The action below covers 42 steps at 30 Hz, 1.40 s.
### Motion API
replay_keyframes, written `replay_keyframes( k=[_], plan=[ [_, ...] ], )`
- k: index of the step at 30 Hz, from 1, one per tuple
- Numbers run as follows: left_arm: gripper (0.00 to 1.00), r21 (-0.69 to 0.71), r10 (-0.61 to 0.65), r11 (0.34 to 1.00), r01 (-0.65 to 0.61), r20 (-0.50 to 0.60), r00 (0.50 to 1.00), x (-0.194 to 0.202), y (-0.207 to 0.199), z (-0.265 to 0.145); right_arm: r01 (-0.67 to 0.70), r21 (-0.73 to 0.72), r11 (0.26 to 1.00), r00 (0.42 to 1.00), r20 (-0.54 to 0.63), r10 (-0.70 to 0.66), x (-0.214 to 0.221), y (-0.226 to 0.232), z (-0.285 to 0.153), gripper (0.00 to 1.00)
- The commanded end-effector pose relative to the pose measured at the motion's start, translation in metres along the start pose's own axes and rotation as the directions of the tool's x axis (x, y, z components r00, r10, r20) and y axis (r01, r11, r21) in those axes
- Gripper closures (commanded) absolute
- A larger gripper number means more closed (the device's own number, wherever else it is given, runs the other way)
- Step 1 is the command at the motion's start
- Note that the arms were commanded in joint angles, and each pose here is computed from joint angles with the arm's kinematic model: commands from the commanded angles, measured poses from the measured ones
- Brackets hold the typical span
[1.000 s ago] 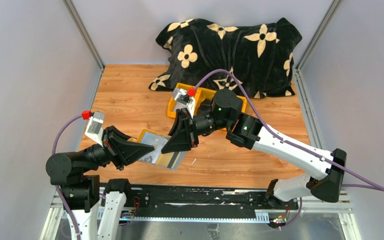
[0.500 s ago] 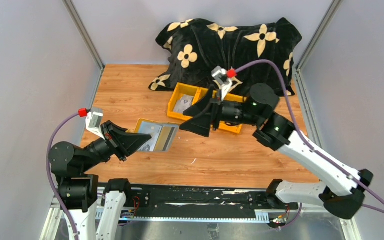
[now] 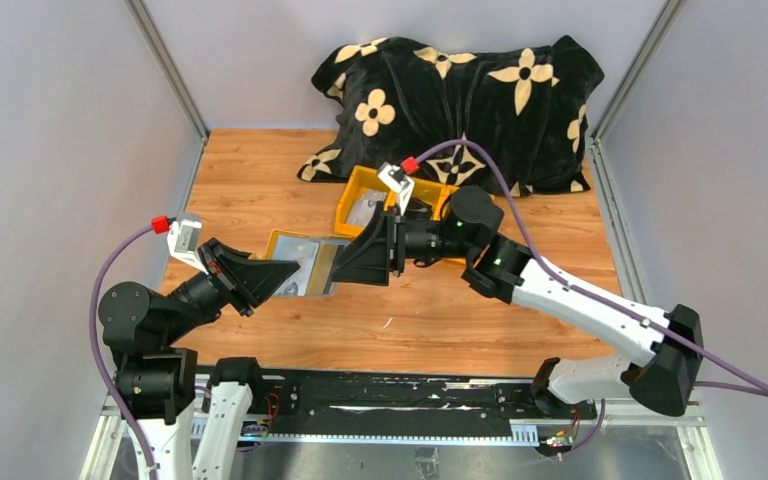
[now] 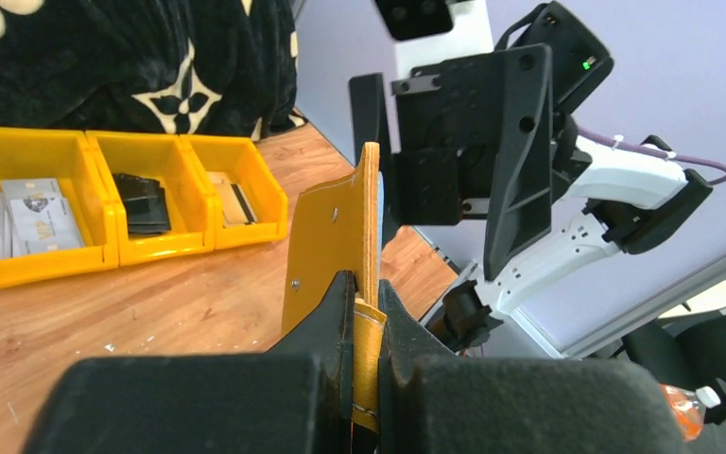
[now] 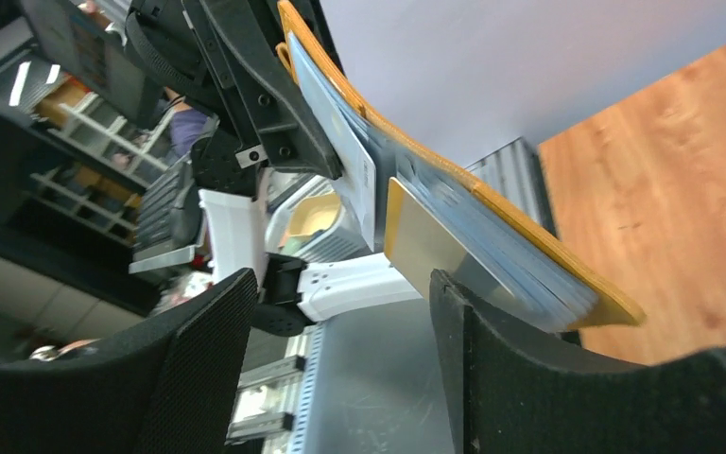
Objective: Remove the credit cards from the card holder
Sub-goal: Remove the credit card from the card holder.
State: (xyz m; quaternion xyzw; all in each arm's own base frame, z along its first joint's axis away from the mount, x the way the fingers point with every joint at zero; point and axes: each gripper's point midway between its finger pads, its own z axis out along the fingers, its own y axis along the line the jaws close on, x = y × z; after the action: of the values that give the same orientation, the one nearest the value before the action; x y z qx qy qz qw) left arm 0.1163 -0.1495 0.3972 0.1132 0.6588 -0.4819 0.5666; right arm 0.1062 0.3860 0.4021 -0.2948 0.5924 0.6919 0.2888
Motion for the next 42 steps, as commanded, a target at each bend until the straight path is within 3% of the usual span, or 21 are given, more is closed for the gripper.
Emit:
replay_keyframes(
  k=[1, 18, 29, 37, 42],
  plan=[
    [1.0, 0.045, 0.037, 0.998, -0.038, 0.022, 0.999, -0.008, -0.015, -0.002, -0.033, -0.169, 0.985, 0.999, -0.028, 0.029, 0.003, 0.033, 0.009, 0.3],
    [1.0, 0.11, -0.001, 0.994, 0.0, 0.003, 1.0, -0.006, -0.028, -0.003, -0.106, -0.183, 0.977, 0.994, -0.035, 0.101, 0.008, 0.012, 0.037, 0.4],
    [1.0, 0.11, -0.007, 0.994, 0.008, -0.005, 1.0, -0.004, -0.027, -0.003, -0.129, -0.345, 0.93, 0.991, -0.017, 0.131, -0.001, 0.038, 0.04, 0.6],
    [1.0, 0.116, -0.023, 0.993, 0.023, 0.001, 1.0, -0.007, -0.031, -0.004, -0.115, -0.332, 0.936, 0.992, 0.012, 0.126, 0.003, 0.033, 0.036, 0.99],
    [0.97, 0.151, -0.079, 0.985, 0.081, -0.023, 0.997, -0.006, -0.037, -0.003, -0.095, -0.342, 0.935, 0.993, 0.031, 0.112, 0.005, 0.036, 0.03, 1.0]
  ],
)
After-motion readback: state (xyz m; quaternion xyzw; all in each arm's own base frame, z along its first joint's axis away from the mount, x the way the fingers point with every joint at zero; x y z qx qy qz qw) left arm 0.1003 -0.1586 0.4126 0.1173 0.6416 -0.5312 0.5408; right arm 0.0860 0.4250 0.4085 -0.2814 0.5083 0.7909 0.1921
